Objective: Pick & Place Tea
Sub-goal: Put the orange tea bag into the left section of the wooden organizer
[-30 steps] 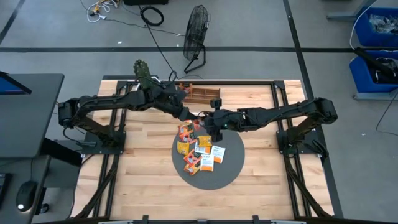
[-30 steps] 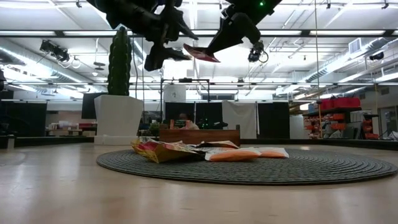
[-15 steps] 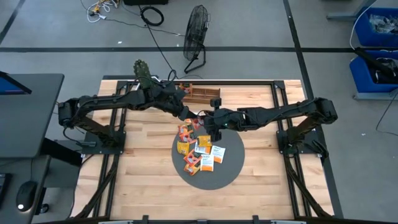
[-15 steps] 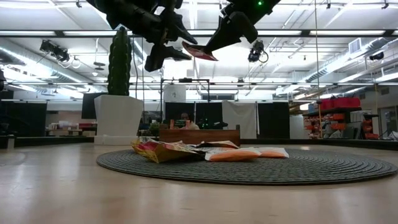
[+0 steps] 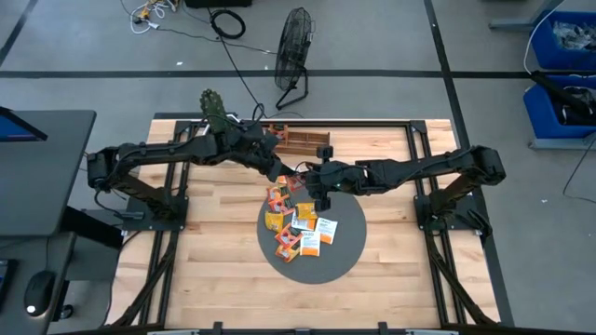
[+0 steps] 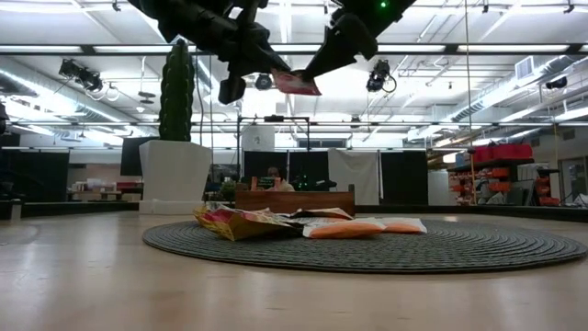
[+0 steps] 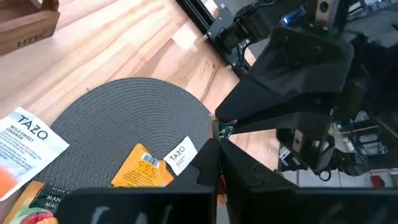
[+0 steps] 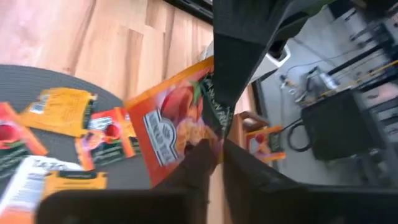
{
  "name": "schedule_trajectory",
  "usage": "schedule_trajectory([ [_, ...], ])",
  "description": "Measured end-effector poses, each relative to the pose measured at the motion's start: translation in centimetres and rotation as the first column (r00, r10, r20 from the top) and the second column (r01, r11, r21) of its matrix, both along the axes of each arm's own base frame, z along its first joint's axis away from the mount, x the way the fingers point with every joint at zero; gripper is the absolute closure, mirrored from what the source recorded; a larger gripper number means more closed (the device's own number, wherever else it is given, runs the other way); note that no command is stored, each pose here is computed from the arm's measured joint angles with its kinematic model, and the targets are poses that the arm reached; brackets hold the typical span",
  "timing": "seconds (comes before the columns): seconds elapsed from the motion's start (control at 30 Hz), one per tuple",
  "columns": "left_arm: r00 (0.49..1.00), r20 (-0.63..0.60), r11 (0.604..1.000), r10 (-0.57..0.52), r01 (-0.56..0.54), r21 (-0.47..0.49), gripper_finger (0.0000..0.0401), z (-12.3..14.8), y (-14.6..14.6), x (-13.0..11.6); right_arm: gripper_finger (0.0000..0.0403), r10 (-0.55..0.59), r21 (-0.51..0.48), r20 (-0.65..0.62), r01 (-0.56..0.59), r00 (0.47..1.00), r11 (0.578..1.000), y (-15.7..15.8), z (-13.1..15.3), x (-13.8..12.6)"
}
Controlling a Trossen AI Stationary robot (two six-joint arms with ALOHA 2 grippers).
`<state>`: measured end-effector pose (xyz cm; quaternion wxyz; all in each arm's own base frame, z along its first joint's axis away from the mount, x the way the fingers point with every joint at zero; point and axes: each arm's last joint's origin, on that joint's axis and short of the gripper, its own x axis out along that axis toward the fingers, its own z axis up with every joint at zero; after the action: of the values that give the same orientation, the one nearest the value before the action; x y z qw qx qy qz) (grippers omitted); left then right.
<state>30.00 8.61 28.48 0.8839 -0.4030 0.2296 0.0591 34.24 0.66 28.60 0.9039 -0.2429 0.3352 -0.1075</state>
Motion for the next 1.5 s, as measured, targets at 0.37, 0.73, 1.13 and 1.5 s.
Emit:
schedule_trajectory([
  [0.37,0.997,0.036,0.992,-0.064,0.060,0.108,0.0397,0.3,-0.7,0.3,0.0204,-0.196,0.260,0.042,0.179,0.980,0.949,-0.2,2.8,-3.9],
  [0.73,0.930,0.315,0.875,-0.191,0.016,0.483,0.0398,3.3,-2.5,1.8,0.0177,-0.350,0.594,0.069,0.244,0.934,0.767,-1.3,4.5,-5.8],
  [1.13,0.908,0.348,0.822,-0.235,-0.006,0.570,0.0398,3.9,-3.3,2.0,0.0214,-0.252,0.688,0.150,0.082,0.956,0.721,-0.9,5.6,-5.5],
  [1.5,0.906,0.353,0.819,-0.234,-0.012,0.573,0.0398,3.9,-3.3,2.0,0.0316,-0.241,0.693,0.158,0.066,0.958,0.718,-0.9,5.7,-5.5],
])
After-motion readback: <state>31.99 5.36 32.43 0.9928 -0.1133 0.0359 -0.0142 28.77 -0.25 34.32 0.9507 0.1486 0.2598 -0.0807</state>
